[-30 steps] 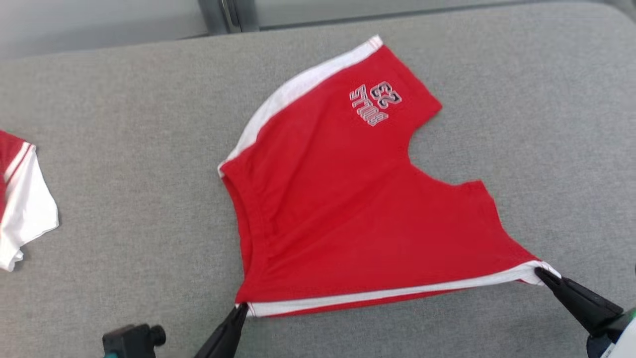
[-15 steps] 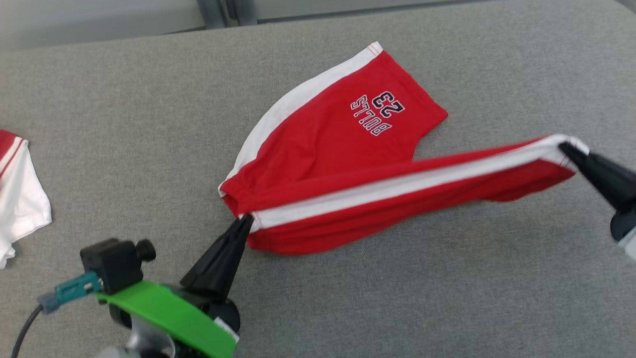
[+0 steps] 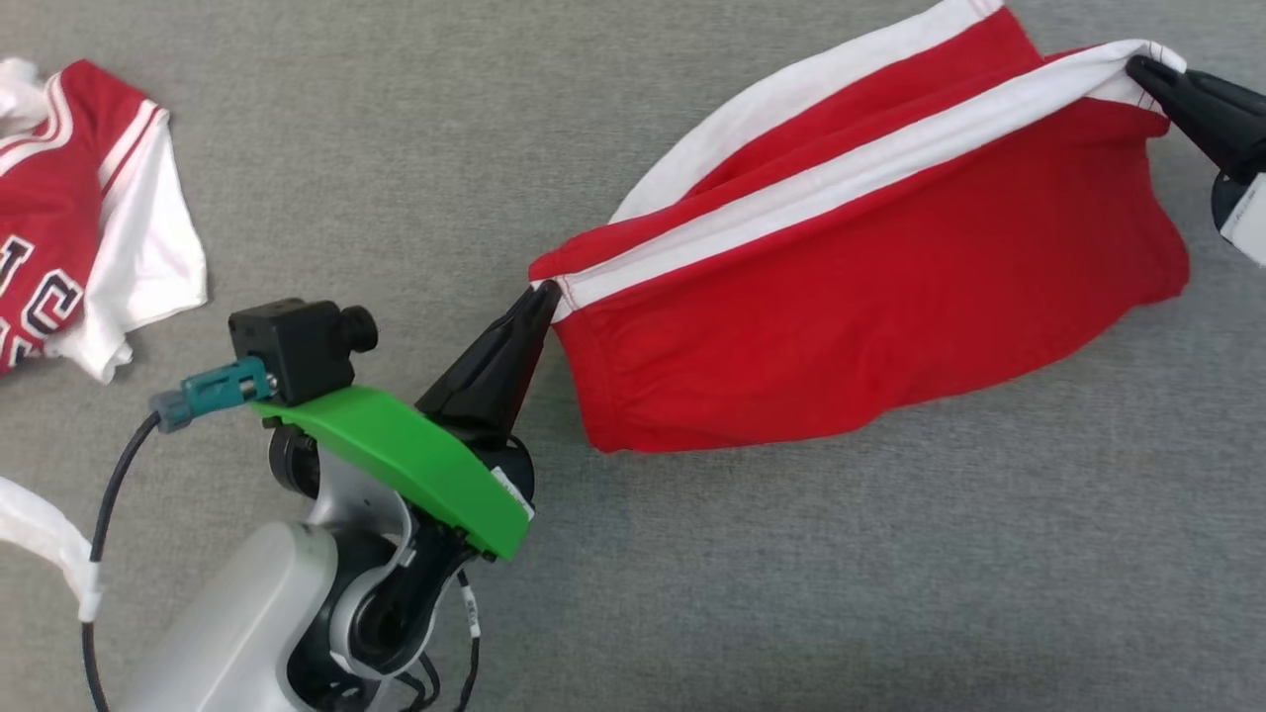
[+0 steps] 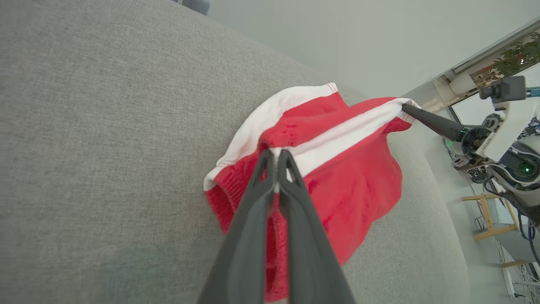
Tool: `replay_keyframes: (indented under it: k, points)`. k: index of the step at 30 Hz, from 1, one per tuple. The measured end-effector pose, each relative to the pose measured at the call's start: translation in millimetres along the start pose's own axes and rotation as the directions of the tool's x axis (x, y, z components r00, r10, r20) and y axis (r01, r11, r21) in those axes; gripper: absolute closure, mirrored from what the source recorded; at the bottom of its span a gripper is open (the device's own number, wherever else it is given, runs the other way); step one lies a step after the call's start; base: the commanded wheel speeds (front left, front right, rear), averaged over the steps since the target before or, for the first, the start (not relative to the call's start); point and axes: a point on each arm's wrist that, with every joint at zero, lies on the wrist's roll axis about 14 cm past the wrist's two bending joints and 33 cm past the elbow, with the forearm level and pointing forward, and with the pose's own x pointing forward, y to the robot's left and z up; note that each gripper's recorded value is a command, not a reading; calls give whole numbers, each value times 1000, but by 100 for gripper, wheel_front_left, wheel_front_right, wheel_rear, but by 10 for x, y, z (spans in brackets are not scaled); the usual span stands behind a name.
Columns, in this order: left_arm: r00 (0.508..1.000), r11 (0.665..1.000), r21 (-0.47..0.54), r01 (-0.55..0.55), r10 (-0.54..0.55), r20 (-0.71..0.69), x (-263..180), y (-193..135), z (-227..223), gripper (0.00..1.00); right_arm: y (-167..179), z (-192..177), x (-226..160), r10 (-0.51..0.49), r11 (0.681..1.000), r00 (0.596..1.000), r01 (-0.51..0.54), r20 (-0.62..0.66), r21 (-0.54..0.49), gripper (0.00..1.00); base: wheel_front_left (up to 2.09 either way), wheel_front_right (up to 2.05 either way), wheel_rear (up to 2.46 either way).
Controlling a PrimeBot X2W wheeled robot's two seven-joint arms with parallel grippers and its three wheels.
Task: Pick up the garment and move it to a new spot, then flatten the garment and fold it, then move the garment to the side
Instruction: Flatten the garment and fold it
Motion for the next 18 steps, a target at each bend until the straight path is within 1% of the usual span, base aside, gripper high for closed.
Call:
replay_keyframes:
  k: [4,8,13,18]
  points:
    - [999,999,-15,-49,49,-2,20,159,-8,100,50,-173,393,36,999,997,-35,-64,24,100,0,0,0]
    - [997,997,-32,-74,73,-10,61,246,-9,100,82,-260,653,62,998,992,-59,-107,32,100,0,0,0]
    - [996,995,-30,-94,94,-13,130,341,-2,100,75,-284,840,74,997,990,-70,-118,35,100,0,0,0]
    - [993,993,-32,-118,118,-7,170,433,17,100,12,-239,918,64,998,992,-60,-111,35,100,0,0,0]
